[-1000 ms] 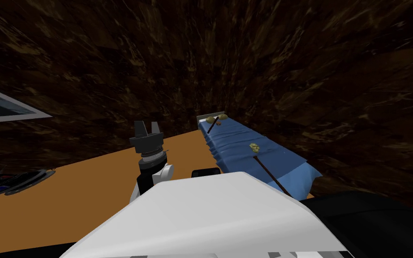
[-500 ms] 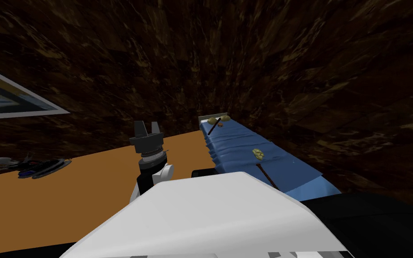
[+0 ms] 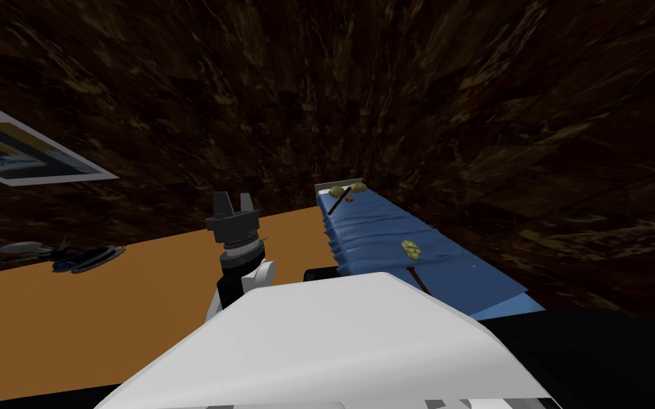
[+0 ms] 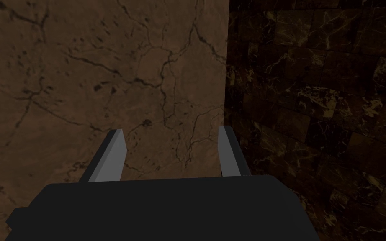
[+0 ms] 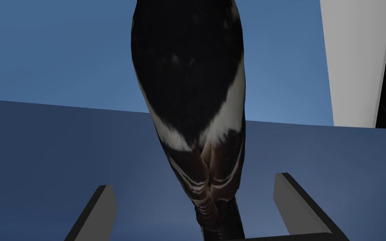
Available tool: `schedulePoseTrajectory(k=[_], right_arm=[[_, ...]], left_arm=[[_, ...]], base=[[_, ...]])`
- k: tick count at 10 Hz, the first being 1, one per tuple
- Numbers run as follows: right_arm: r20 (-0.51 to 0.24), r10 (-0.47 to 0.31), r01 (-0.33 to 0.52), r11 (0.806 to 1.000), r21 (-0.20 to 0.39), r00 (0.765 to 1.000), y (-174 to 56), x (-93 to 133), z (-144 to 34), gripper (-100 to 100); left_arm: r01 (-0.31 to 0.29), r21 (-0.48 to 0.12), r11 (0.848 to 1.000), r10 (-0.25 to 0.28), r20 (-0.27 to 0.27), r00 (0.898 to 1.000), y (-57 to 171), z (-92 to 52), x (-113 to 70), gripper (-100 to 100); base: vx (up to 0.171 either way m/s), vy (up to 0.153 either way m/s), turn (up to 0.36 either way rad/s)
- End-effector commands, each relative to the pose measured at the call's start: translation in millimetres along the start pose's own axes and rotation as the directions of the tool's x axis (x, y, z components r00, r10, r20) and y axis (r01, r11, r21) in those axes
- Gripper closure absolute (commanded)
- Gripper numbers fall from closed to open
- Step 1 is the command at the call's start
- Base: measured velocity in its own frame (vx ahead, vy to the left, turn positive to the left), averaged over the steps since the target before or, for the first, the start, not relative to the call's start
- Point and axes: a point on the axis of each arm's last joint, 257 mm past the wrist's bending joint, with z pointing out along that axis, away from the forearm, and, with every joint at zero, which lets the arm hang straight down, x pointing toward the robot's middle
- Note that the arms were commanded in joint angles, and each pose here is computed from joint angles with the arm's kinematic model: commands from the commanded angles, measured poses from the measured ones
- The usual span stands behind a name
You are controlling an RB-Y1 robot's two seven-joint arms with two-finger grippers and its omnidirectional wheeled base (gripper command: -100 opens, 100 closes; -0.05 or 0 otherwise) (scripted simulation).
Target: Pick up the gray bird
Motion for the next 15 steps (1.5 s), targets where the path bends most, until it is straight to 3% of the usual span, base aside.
schedulePoseTrajectory(k=[1,6,7,8,12,13,14,15], right_arm=[[0.0,0.006,-0.006,1.0,0.002,1.0,12,-5,3.8,-100],[-0.002,0.022,-0.022,1.0,0.002,1.0,43,-17,12.3,-100],[-0.001,0.021,-0.021,1.0,0.002,1.0,41,-16,10.9,-100],[-0.001,0.021,-0.021,1.0,0.003,1.0,41,-16,11.1,100],[-0.001,0.02,-0.02,1.0,0.002,1.0,41,-16,11.1,100],[-0.001,0.02,-0.02,1.0,0.002,1.0,41,-16,11.1,0],[0.0,0.011,-0.011,1.0,0.003,1.0,22,-9,6.9,100],[0.0,0.011,-0.011,1.0,0.003,1.0,22,-9,6.9,100]], left_arm=[[0.0,0.0,1.0,0.0,0.0,1.0,0,0.0,0.0,0],[0.0,0.0,1.0,0.0,0.0,1.0,0,0.0,0.0,0],[0.0,0.0,1.0,0.0,0.0,1.0,0,0.0,0.0,0],[0.0,0.0,1.0,0.0,0.0,1.0,0,0.0,0.0,0],[0.0,0.0,1.0,0.0,0.0,1.0,0,0.0,0.0,0],[0.0,0.0,1.0,0.0,0.0,1.0,0,0.0,0.0,0],[0.0,0.0,1.0,0.0,0.0,1.0,0,0.0,0.0,0],[0.0,0.0,1.0,0.0,0.0,1.0,0,0.0,0.0,0]], base=[[-0.034,-0.089,0.062],[-0.044,-0.065,0.036],[-0.022,-0.029,0.01],[0.0,0.0,0.0],[0.0,0.0,0.0],[0.0,0.0,0.0],[0.046,0.083,-0.081],[0.054,0.085,-0.064]])
